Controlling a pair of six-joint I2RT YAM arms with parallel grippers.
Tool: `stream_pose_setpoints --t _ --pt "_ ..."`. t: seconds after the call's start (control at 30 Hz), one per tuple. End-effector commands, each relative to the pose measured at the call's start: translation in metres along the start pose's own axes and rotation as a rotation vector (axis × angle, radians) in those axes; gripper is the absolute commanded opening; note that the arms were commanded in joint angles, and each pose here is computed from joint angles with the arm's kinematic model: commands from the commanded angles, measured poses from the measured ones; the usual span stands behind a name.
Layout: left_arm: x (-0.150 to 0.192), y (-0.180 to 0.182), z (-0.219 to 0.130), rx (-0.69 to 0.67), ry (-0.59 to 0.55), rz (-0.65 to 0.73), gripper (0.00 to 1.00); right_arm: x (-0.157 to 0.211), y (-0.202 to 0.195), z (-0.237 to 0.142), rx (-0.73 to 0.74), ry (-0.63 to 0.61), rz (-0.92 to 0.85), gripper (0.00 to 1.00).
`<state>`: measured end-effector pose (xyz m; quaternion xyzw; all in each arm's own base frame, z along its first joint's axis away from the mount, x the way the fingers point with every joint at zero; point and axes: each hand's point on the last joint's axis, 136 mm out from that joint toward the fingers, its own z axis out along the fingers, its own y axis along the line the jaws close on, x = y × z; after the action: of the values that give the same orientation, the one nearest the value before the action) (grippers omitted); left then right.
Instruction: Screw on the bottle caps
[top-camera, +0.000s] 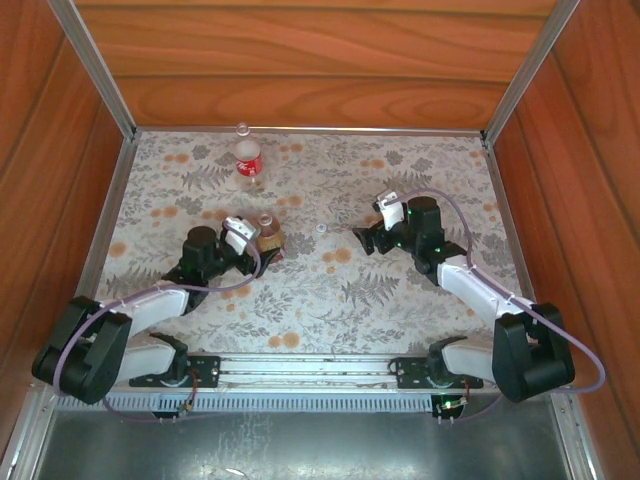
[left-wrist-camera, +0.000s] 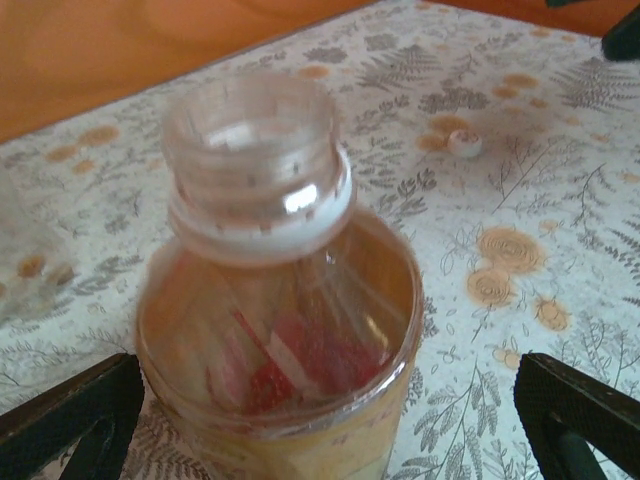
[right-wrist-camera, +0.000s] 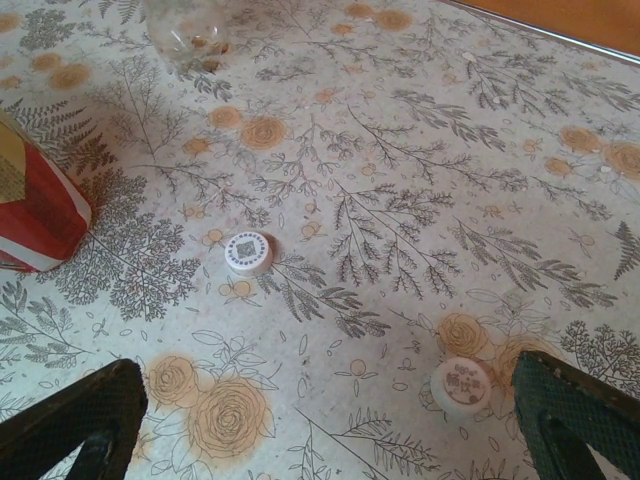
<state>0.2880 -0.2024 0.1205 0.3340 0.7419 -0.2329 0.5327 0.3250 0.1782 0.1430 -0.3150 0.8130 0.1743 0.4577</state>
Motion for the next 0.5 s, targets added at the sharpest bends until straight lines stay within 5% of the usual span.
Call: stream_pose_setpoints --t 0.0,0.47 --pt "-0.009 0.001 0.006 0.013 -0.059 0.025 1.0 -0.008 0.005 0.001 -0.026 -0.006 -0.017 1.0" --pt "-0.008 0.002 0.027 0.076 -0.048 0.033 0.72 0.002 0.005 -0.003 -0.011 0.019 -0.005 1.0"
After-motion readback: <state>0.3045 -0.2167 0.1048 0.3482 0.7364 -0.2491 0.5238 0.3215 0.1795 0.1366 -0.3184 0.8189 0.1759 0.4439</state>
